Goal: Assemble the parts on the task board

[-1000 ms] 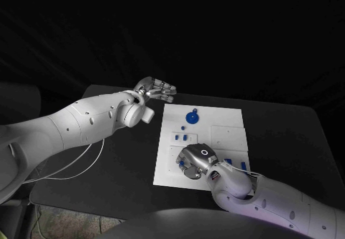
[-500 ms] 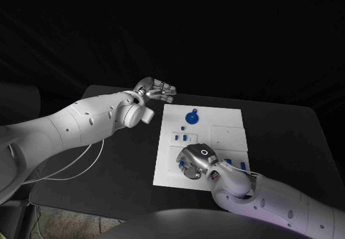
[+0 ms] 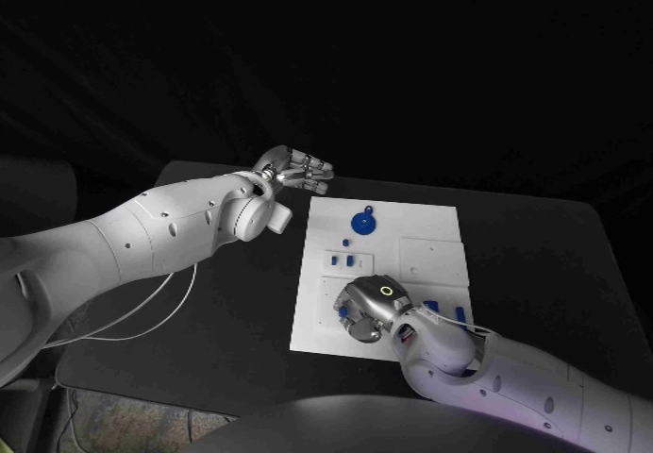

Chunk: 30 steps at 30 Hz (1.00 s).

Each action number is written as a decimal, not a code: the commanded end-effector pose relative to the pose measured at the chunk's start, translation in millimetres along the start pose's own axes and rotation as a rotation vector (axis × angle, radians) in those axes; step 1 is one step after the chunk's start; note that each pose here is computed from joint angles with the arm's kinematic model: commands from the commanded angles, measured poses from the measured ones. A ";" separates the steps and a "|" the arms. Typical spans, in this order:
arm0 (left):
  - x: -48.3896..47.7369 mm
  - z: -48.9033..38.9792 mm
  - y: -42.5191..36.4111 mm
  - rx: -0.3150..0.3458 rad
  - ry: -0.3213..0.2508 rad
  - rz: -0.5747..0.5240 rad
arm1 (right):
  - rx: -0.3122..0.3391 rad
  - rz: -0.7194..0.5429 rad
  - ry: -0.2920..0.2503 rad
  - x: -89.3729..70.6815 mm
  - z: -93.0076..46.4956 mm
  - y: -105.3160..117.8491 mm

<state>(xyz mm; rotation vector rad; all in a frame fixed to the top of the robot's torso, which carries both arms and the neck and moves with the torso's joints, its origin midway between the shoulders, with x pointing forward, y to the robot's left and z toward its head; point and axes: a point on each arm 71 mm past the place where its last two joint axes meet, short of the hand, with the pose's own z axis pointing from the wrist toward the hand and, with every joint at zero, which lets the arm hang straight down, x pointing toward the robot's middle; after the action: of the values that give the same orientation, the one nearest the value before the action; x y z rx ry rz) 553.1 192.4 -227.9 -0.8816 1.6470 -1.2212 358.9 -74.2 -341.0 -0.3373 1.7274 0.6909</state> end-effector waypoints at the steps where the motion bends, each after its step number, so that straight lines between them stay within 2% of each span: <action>1: 2.0 0.4 -1.2 0.007 0.015 -0.005 | -0.014 0.009 0.016 1.5 -0.4 1.9; 6: 1.9 0.3 -1.0 0.005 0.015 -0.005 | -0.010 0.018 -0.006 -0.2 -0.8 1.2; 14: 0.9 0.1 -0.6 0.002 0.013 -0.004 | -0.001 0.062 -0.102 -7.6 -2.2 0.3; 21: -0.6 0.0 0.0 0.001 0.009 -0.003 | 0.012 0.121 -0.147 -14.5 -7.0 -2.7; 26: -4.6 -0.8 1.7 -0.003 0.000 0.000 | 0.029 0.195 -0.135 -28.5 -8.5 -9.2; 30: -8.3 -1.6 3.1 -0.007 -0.006 0.002 | 0.073 0.295 -0.089 -50.1 -10.3 -25.8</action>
<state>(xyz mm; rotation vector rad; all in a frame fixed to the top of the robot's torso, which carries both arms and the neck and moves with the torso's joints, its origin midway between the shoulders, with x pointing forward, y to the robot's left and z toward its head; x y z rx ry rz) 554.7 202.4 -229.2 -0.8927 1.6433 -1.1976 380.4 -106.3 -294.5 -0.0725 1.6235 0.7726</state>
